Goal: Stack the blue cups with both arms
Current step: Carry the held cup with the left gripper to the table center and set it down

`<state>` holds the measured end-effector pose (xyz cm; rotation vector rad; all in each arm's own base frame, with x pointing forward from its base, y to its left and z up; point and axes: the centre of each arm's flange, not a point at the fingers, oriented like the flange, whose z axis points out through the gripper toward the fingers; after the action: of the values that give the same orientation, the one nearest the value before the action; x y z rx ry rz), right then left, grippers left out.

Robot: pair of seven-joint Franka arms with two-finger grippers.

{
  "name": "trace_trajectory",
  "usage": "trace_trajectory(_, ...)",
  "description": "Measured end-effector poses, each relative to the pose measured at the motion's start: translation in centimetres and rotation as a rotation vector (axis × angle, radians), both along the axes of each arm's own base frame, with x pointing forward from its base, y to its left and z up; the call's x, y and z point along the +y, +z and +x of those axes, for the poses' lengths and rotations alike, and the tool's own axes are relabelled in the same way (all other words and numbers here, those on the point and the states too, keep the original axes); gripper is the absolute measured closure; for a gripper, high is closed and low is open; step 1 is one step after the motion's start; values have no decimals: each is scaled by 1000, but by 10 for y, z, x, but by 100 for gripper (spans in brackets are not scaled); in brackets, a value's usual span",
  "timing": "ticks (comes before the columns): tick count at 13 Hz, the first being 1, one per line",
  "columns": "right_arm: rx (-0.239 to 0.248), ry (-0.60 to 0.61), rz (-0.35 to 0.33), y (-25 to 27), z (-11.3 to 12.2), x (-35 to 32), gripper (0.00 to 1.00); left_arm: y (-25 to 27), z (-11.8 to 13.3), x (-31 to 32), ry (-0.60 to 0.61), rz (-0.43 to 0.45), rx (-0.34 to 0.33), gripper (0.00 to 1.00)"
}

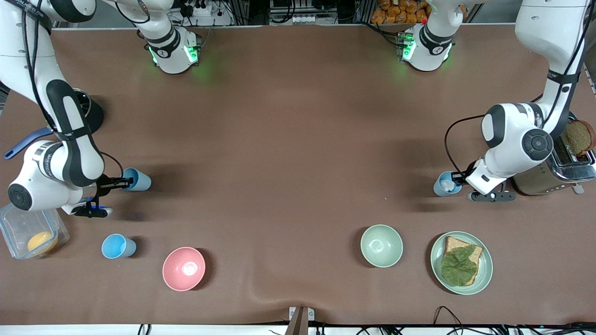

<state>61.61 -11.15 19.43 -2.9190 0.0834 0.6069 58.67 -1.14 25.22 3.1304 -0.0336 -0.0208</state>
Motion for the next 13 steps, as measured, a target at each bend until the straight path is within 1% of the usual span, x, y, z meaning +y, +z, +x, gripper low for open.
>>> trace_trajectory(2, 2, 0, 1, 0, 0, 0, 95, 15, 8, -41, 34, -27, -31, 97)
trace_trajectory(4, 3, 0, 1, 0, 0, 0, 95, 32, 5, -112, 79, -75, -49, 97)
trace_trajectory(6, 6, 1, 2, 0, -1, 1, 95, 41, -16, -197, 131, -123, -33, 97)
trace_trajectory(10, 13, 3, 6, 0, -1, 2, 95, 36, -71, -352, 260, -165, 25, 97)
trace_trajectory(11, 16, 6, 9, 0, -2, 4, 95, 27, -82, -381, 274, -169, 45, 97)
trace_trajectory(13, 15, 16, 16, 9, 0, 12, 95, 1, -100, -427, 259, -172, 86, 97)
